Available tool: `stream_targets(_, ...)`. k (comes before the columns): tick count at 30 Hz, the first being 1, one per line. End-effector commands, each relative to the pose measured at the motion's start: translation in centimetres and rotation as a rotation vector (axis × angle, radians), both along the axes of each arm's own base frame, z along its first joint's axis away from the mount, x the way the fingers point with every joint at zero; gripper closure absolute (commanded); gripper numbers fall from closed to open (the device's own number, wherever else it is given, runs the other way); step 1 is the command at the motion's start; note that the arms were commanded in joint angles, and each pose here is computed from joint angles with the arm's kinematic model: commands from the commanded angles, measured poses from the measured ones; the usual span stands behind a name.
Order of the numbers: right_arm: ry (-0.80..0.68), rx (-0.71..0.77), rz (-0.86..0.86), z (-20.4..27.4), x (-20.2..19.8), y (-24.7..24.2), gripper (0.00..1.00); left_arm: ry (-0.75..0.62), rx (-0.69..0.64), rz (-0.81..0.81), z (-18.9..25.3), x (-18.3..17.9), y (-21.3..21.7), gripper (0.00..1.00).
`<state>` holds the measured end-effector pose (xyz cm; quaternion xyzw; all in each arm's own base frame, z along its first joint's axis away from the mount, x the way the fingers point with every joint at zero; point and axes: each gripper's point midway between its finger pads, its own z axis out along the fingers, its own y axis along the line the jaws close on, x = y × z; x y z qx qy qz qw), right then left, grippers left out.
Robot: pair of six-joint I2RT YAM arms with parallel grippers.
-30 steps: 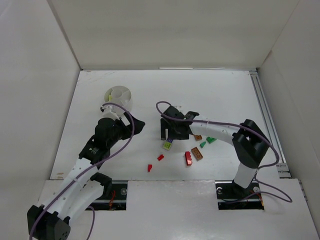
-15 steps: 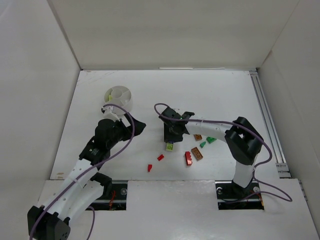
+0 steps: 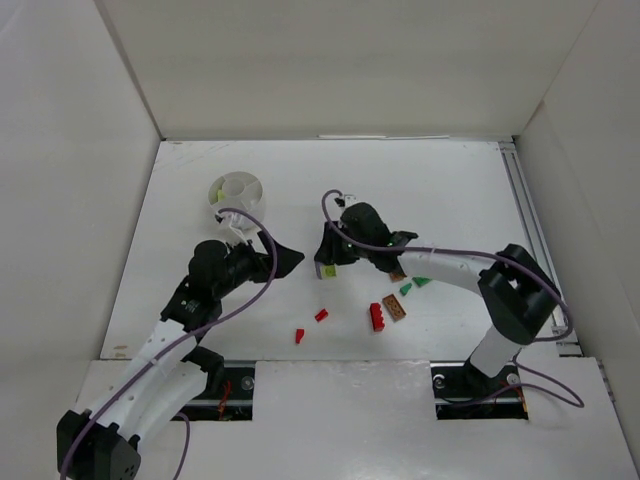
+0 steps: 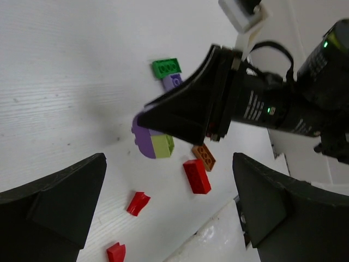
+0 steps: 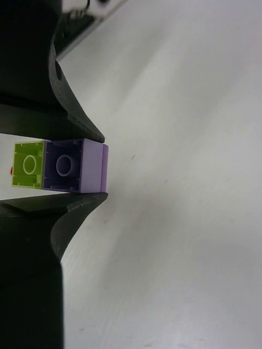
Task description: Sort the legos into containers by color
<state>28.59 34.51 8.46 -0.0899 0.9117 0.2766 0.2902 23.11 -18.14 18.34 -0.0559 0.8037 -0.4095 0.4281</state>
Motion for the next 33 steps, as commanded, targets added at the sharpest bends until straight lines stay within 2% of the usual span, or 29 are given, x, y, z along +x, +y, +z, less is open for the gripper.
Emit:
stream_targets(1, -0.343, 0.388, 0.101, 11.4, 3.5, 2.9, 0.78, -0.184, -0.078, -0.163, 4.2, -1.2, -2.1, 0.00)
stream_targets(3, -0.398, 0.527, 0.128, 14.0, 3.7, 2.3, 0.80, -0.243, -0.107, -0.208, 5.7, -1.8, -2.5, 0.00)
stream_targets(4, -0.447, 0.643, 0.129, 16.1, 3.4, 2.1, 0.80, -0.275, -0.119, -0.218, 6.5, -2.1, -2.5, 0.00)
stream_targets(7, -0.503, 0.805, 0.182, 18.9, 1.8, 1.9, 0.80, -0.354, -0.147, -0.231, 7.9, -2.5, -2.6, 0.00)
stream_targets(11, -0.565, 1.075, 0.221, 23.0, 0.2, 2.0, 0.80, -0.402, -0.202, -0.259, 8.8, -2.8, -3.1, 0.00)
stream_targets(15, -0.590, 1.299, 0.261, 24.9, -1.2, 1.0, 0.80, -0.386, -0.247, -0.251, 8.7, -2.6, -3.2, 0.00)
stream_targets(18, -0.590, 1.372, 0.293, 25.7, -1.8, 1.7, 0.80, -0.373, -0.300, -0.193, 8.3, -1.9, -2.9, 0.00)
stream_targets(24, -0.665, 1.365, 0.301, 27.5, -2.1, 1.8, 0.80, -0.403, -0.345, -0.072, 8.1, -0.9, -1.4, 0.02)
stream_targets(33, -0.795, 1.392, 0.356, 32.5, -2.8, 1.5, 0.78, -0.451, -0.418, -0.007, 9.4, -1.1, -0.4, 0.05)
